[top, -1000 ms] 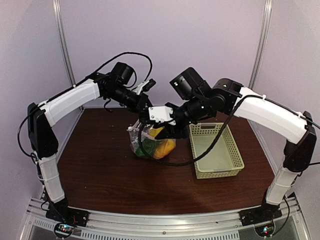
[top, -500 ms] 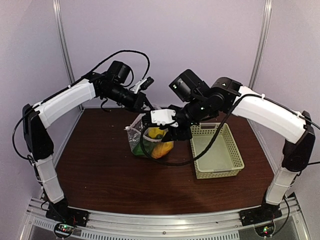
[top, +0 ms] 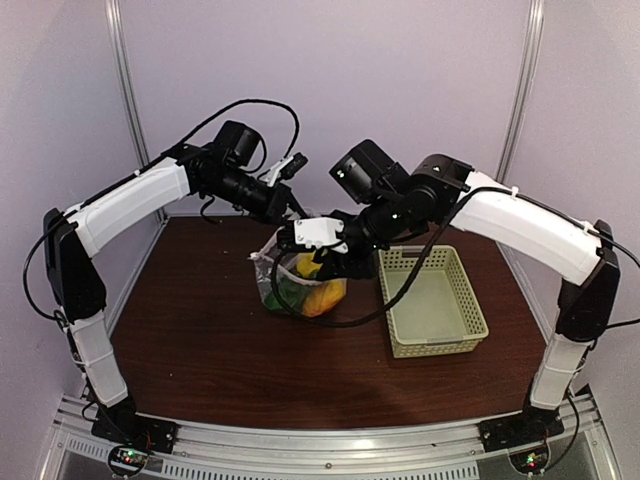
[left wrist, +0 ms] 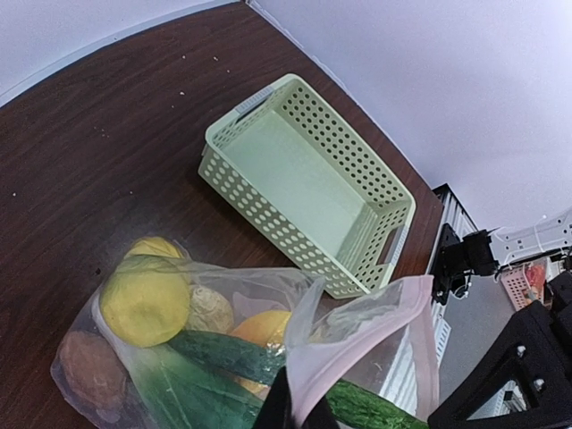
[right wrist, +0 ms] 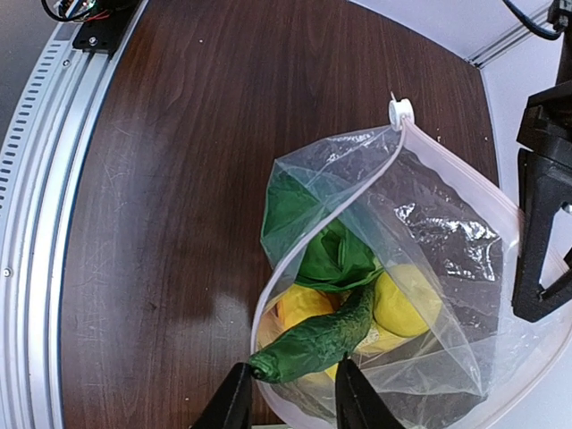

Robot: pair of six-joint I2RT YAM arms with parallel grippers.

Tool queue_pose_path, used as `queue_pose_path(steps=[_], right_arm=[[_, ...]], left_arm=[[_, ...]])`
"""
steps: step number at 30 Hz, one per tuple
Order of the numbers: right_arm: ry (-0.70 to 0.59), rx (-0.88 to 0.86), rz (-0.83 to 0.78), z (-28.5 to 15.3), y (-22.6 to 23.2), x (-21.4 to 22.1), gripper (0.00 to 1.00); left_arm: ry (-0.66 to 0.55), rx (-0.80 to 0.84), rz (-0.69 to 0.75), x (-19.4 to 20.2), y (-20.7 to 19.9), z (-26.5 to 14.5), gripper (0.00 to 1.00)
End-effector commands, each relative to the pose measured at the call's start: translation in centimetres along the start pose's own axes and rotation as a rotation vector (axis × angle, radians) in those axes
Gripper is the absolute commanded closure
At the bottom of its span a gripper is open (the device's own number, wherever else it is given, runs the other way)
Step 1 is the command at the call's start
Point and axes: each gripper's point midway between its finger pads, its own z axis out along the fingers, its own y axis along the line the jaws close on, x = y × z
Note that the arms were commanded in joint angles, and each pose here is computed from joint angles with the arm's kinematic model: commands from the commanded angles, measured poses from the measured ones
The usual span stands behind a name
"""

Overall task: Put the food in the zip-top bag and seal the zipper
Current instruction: Adjust the fake vegetable in the zipper food storage bag.

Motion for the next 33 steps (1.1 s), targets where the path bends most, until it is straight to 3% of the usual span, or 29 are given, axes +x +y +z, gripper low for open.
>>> queue_pose_path(steps=[1,5,16,23,33], right_arm=[[-0.001,-0.028,0.021,0.4,0.2,-0.2,0.68],[0.009,-0.029,0.022,0.8,0.2,0.1,0.73],[0.018,0.005,0.069,1.8,-1.1,-0.3,1.0],[0.067,0.003,0.09,3.6,-1.5,0.1,1.0],[0.091,0.054,-0.013,1.1,-2.1,0.5,0.67]], left_arm=[[-0.055,0.022,0.049,-1.1,-1.2,-1.4,0.96],[-0.056,0.021,0.05,-1.2,-1.2,-1.4,0.96],[-0.057,0.05,0.047,-1.2,-1.9,-1.7,0.96],[-0.073,0.071,0.06,-1.5,-2.9,-2.6,0.96],[-0.074,0.076,0.06,-1.5,-3.0,-2.7,0.95]])
